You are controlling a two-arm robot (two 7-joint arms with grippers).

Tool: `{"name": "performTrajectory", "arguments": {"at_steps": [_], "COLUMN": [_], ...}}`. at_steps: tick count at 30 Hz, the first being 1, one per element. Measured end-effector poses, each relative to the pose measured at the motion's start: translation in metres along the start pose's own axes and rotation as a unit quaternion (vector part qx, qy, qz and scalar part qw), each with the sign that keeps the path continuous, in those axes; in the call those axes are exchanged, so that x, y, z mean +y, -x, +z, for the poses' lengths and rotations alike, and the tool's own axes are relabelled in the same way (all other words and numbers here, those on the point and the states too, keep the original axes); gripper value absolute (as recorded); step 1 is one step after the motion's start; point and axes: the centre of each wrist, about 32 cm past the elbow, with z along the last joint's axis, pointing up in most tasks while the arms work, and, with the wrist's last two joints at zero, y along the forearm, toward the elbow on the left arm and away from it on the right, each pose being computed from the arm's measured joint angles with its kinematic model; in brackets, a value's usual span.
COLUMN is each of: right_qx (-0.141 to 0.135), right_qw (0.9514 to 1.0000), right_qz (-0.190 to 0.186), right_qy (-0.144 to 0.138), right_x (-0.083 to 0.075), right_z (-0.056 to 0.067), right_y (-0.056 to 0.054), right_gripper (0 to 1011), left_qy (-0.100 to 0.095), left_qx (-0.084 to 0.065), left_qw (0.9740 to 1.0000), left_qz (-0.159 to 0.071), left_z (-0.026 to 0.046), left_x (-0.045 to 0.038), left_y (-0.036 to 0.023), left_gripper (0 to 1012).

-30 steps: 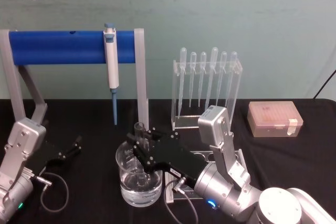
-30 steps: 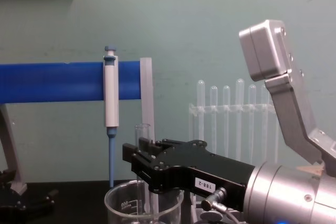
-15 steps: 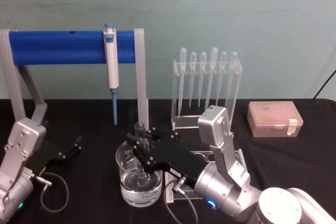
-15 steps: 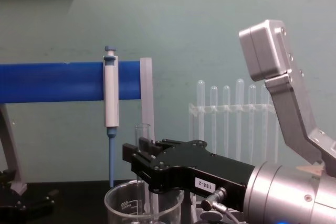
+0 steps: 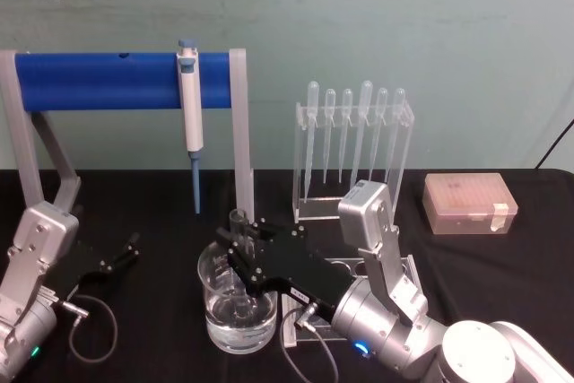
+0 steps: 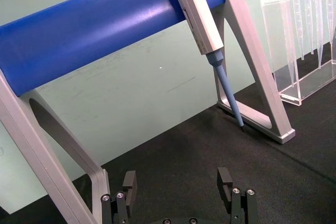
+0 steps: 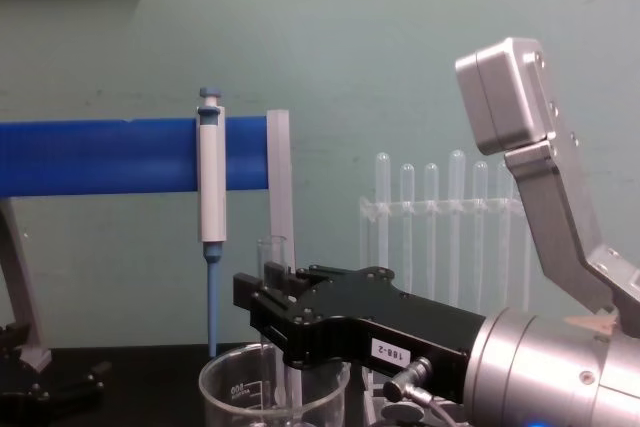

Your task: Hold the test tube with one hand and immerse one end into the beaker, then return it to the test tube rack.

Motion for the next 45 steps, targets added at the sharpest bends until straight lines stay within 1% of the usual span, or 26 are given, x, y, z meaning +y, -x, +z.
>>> {"name": "performTrajectory", "arguments": {"at_steps": [10, 13, 16, 17, 20, 23, 24, 25, 26, 27, 31, 32, 36, 37, 40, 45], "right_qx": [0.001, -0.002, -0.006, -0.01, -0.016, -0.024, -0.024, -0.025, -0.026, -0.026, -0.026, -0.027, -0.032, -0.035, -0.043, -0.049], "right_qw": [1.0, 1.0, 0.9999, 0.9999, 0.9998, 0.9995, 0.9995, 0.9994, 0.9993, 0.9991, 0.9982, 0.9977, 0.9966, 0.9961, 0.9956, 0.9952], "right_qz": [0.0, 0.0, 0.0, -0.001, 0.0, -0.001, -0.001, -0.002, -0.002, -0.004, -0.008, -0.011, -0.019, -0.023, -0.033, -0.051], "right_qy": [-0.001, -0.004, -0.008, -0.011, -0.014, -0.02, -0.02, -0.025, -0.028, -0.033, -0.054, -0.062, -0.074, -0.077, -0.077, -0.068], "right_x": [0.0, 0.0, 0.0, 0.0, -0.001, -0.001, -0.001, -0.002, -0.003, -0.004, -0.01, -0.013, -0.02, -0.025, -0.035, -0.053], "right_z": [0.0, 0.004, 0.012, 0.017, 0.025, 0.041, 0.041, 0.048, 0.05, 0.056, 0.069, 0.074, 0.083, 0.086, 0.091, 0.089], "right_y": [0.0, 0.001, 0.002, 0.002, 0.001, -0.001, -0.001, -0.003, -0.004, -0.005, -0.01, -0.011, -0.015, -0.016, -0.018, -0.02], "right_gripper": [224, 224, 224, 224, 224, 224, 224, 225, 224, 224, 225, 225, 224, 224, 225, 224], "left_qy": [0.0, 0.0, 0.0, 0.0, 0.0, 0.0, 0.0, 0.0, 0.0, 0.0, 0.0, 0.0, 0.0, 0.0, 0.0, 0.0], "left_qx": [0.0, 0.0, 0.0, 0.0, 0.0, 0.0, 0.0, 0.0, 0.0, 0.0, 0.0, 0.0, 0.0, 0.0, 0.0, 0.0], "left_qw": [1.0, 1.0, 1.0, 1.0, 1.0, 1.0, 1.0, 1.0, 1.0, 1.0, 1.0, 1.0, 1.0, 1.0, 1.0, 1.0], "left_qz": [0.0, 0.0, 0.0, 0.0, 0.0, 0.0, 0.0, 0.0, 0.0, 0.0, 0.0, 0.0, 0.0, 0.0, 0.0, 0.0], "left_z": [0.0, 0.0, 0.0, 0.0, 0.0, 0.0, 0.0, 0.0, 0.0, 0.0, 0.0, 0.0, 0.0, 0.0, 0.0, 0.0], "left_x": [0.0, 0.0, 0.0, 0.0, 0.0, 0.0, 0.0, 0.0, 0.0, 0.0, 0.0, 0.0, 0.0, 0.0, 0.0, 0.0], "left_y": [0.0, 0.0, 0.0, 0.0, 0.0, 0.0, 0.0, 0.0, 0.0, 0.0, 0.0, 0.0, 0.0, 0.0, 0.0, 0.0], "left_gripper": [1000, 1000, 1000, 1000, 1000, 1000, 1000, 1000, 1000, 1000, 1000, 1000, 1000, 1000, 1000, 1000]}}
